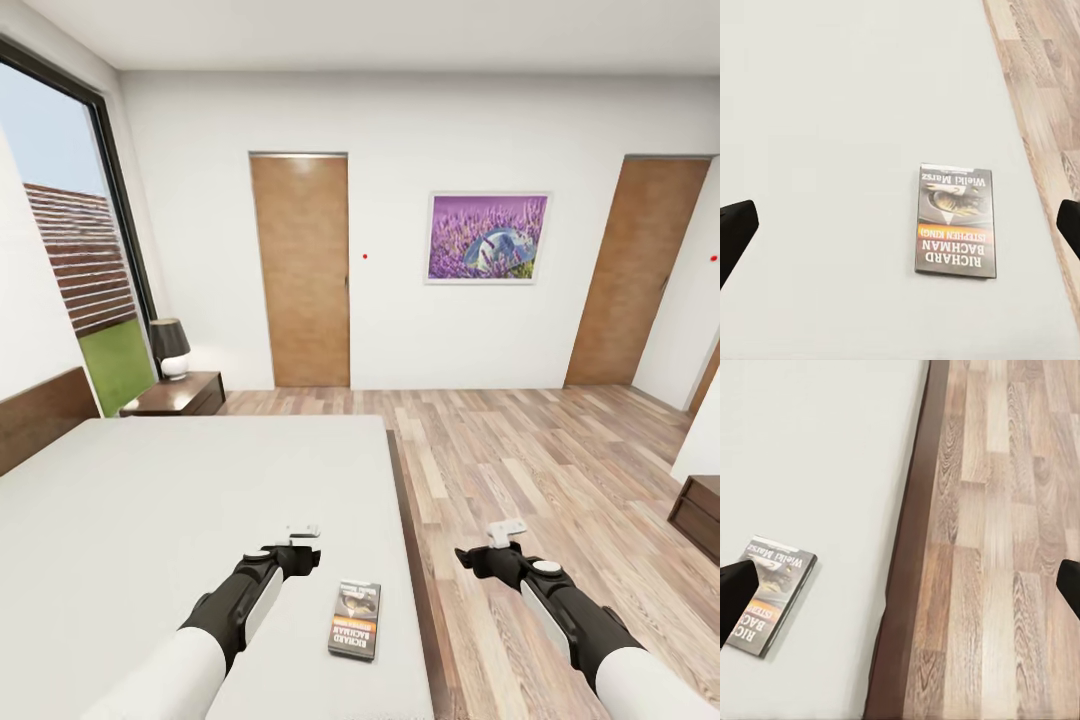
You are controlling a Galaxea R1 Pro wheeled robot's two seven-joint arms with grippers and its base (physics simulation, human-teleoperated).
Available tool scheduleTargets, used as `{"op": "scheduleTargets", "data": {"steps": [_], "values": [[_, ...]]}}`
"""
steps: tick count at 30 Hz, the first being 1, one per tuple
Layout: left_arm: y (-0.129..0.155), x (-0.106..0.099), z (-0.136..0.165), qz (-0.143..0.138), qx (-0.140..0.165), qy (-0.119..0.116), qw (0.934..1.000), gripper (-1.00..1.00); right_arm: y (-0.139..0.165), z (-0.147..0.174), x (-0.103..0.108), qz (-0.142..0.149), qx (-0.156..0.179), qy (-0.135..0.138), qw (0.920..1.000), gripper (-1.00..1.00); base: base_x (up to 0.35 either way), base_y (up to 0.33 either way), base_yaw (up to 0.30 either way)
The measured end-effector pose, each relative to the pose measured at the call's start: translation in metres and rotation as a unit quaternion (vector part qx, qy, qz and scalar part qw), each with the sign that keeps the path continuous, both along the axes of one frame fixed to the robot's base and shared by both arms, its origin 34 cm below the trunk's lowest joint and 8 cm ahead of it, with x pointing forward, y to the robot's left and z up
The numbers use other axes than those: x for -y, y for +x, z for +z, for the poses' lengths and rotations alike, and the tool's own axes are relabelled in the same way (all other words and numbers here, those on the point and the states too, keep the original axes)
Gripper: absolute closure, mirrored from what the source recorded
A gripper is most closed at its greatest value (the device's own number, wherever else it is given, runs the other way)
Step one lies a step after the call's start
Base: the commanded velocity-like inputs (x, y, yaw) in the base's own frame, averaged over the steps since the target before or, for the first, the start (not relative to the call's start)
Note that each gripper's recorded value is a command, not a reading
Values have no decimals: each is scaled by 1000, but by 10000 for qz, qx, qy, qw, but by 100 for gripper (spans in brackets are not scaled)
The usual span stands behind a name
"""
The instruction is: In the bedroom, move the book from the bed onto either nightstand, and place the two sandals side by side next to the bed.
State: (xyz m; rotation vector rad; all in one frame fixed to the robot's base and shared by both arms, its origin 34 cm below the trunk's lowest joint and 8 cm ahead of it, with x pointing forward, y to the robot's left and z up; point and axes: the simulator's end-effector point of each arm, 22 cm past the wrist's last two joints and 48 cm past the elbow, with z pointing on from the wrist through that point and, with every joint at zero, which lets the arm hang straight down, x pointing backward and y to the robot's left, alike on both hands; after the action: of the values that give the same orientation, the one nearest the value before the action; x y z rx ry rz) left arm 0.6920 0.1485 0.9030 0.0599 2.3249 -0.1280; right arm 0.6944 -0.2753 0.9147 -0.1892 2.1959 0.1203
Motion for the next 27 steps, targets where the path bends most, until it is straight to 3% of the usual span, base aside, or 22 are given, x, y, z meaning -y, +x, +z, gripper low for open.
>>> {"op": "scheduleTargets", "data": {"steps": [27], "values": [[-1, 1, -19, -2, -141, -15, 9999, -100, -8, -30, 1, -5, -346, -26, 9994, -100, 0, 0, 0]]}}
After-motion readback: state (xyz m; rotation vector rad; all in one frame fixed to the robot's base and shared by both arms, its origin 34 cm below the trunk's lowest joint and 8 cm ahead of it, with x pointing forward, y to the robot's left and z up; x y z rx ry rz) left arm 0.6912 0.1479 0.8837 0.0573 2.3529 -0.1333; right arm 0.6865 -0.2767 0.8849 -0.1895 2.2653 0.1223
